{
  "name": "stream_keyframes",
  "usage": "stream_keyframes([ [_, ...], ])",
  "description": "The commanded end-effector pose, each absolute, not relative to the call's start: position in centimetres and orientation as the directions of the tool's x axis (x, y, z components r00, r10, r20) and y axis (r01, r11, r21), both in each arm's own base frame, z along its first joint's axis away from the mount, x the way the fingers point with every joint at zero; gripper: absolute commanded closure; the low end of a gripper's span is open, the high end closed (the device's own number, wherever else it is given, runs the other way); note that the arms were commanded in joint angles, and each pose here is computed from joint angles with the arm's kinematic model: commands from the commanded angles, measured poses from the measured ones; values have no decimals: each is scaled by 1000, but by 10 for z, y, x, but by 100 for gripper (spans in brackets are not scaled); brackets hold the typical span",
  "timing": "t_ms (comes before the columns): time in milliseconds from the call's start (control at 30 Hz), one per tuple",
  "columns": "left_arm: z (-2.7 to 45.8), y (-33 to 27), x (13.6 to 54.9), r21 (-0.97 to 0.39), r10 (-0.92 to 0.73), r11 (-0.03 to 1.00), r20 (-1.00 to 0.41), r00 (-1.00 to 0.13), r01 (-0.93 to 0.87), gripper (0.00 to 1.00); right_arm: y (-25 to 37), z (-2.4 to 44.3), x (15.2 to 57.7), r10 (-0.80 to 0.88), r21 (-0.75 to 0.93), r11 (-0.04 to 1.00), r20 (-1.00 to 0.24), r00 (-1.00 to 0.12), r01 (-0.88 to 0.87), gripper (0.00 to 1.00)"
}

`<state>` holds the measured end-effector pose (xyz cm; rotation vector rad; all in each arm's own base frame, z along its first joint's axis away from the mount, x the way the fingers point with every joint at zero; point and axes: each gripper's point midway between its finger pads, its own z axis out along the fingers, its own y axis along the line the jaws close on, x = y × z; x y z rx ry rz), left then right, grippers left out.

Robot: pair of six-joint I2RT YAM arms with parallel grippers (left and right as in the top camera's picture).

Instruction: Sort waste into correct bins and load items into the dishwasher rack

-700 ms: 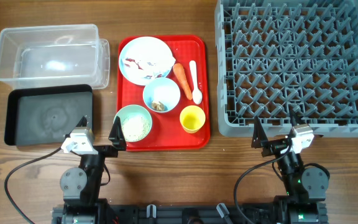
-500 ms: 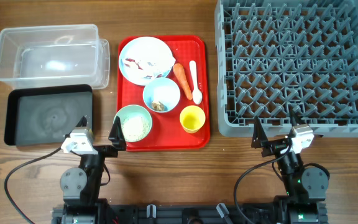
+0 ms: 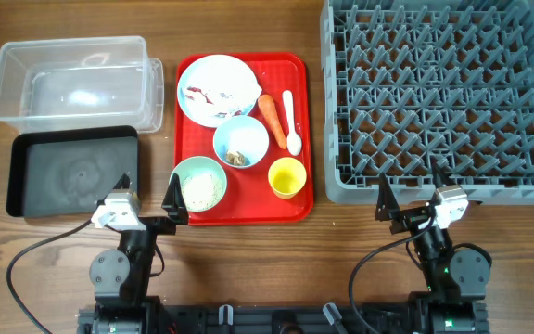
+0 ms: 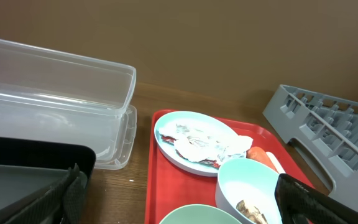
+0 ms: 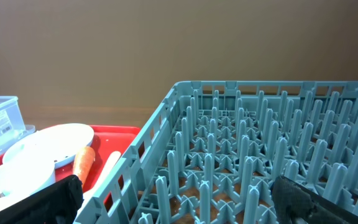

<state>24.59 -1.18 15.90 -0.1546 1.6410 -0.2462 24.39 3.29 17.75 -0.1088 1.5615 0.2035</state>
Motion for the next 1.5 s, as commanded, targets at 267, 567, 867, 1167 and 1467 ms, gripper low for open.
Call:
stream_keyframes([
  [267,156,-8,246,-259,-256,965,-963,-86,25,0,35,179,243,52,49,977,-999,5,-206,0],
  [567,156,-8,246,-259,-256,965,-963,-86,25,0,35,179,243,52,49,977,-999,5,-206,0],
  [867,156,-8,246,-259,-256,965,-963,-86,25,0,35,179,243,51,49,977,-999,5,-206,0],
  [1167,156,-8,246,-259,-256,966,-963,-86,25,0,35,179,243,54,52,977,-999,5,-206,0],
  [1467,161,-14,246,-262,-257,963,-963,-78,64,0,70,185,231,81,77,909,-997,-7,-409,0],
])
